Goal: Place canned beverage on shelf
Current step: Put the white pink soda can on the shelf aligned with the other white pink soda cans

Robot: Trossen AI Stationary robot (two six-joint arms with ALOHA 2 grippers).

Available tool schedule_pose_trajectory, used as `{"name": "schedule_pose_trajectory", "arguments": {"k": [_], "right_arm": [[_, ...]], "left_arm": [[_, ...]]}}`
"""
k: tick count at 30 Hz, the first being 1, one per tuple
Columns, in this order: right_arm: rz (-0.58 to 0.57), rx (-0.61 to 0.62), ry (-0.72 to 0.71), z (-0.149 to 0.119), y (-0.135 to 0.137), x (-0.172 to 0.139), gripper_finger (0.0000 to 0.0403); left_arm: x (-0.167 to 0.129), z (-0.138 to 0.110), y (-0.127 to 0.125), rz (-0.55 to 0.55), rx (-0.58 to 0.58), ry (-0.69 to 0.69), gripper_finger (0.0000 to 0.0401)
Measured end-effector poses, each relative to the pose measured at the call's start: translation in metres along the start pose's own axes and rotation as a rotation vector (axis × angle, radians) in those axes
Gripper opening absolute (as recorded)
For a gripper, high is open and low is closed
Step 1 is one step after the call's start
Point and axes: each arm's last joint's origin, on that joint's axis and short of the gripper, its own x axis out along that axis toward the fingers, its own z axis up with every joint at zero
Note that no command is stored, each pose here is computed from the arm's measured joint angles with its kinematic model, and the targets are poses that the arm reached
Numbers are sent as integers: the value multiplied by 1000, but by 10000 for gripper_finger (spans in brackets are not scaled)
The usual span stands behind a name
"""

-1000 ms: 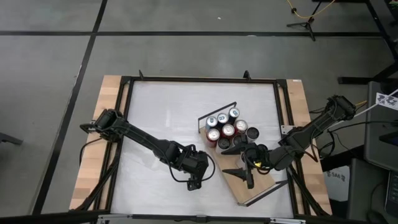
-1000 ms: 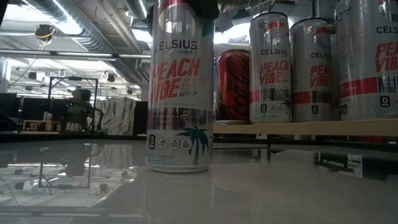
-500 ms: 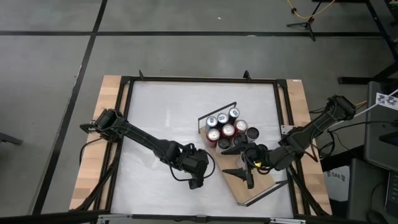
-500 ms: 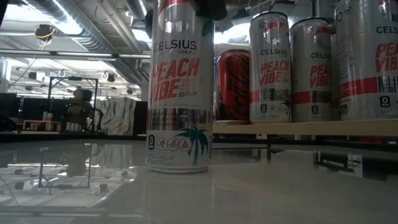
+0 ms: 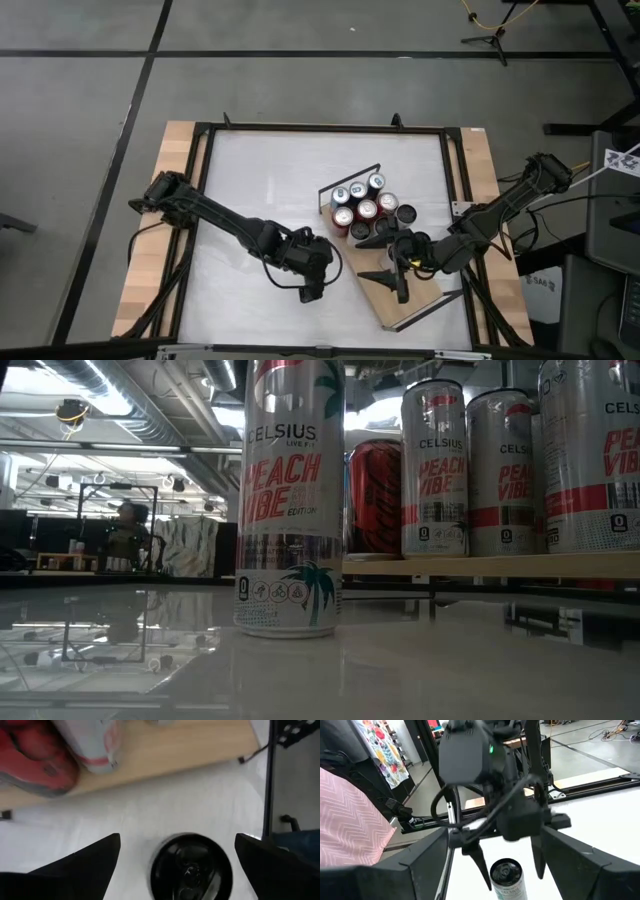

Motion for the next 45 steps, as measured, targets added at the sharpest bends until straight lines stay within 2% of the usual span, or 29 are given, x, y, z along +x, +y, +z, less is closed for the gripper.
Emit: {"name": "schedule_pose_trajectory", "arguments": {"k": [11, 14, 20, 23, 26, 35, 45], "right_arm": [[0, 16, -21, 10, 9, 9, 305], [-29, -20, 25, 18, 19, 19, 305], [-120, -102, 187, 32, 40, 45, 305], [-156, -98, 243, 37, 48, 59, 305], [-183, -72, 276, 38, 54, 76, 305], [-194, 59, 363, 24, 43, 127, 305], [-235, 34, 488, -2, 26, 149, 305]], "left_arm": [[-61, 6, 3, -48, 97, -118, 386], [-79, 4, 8, -13, 134, -131, 386], [-111, -9, 22, 154, 180, -136, 386], [-130, -17, 29, 229, 199, -146, 386], [-149, -24, 34, 256, 215, -163, 386], [-186, -41, 37, 198, 252, -185, 386], [-188, -52, 24, 153, 276, -180, 386]]}}
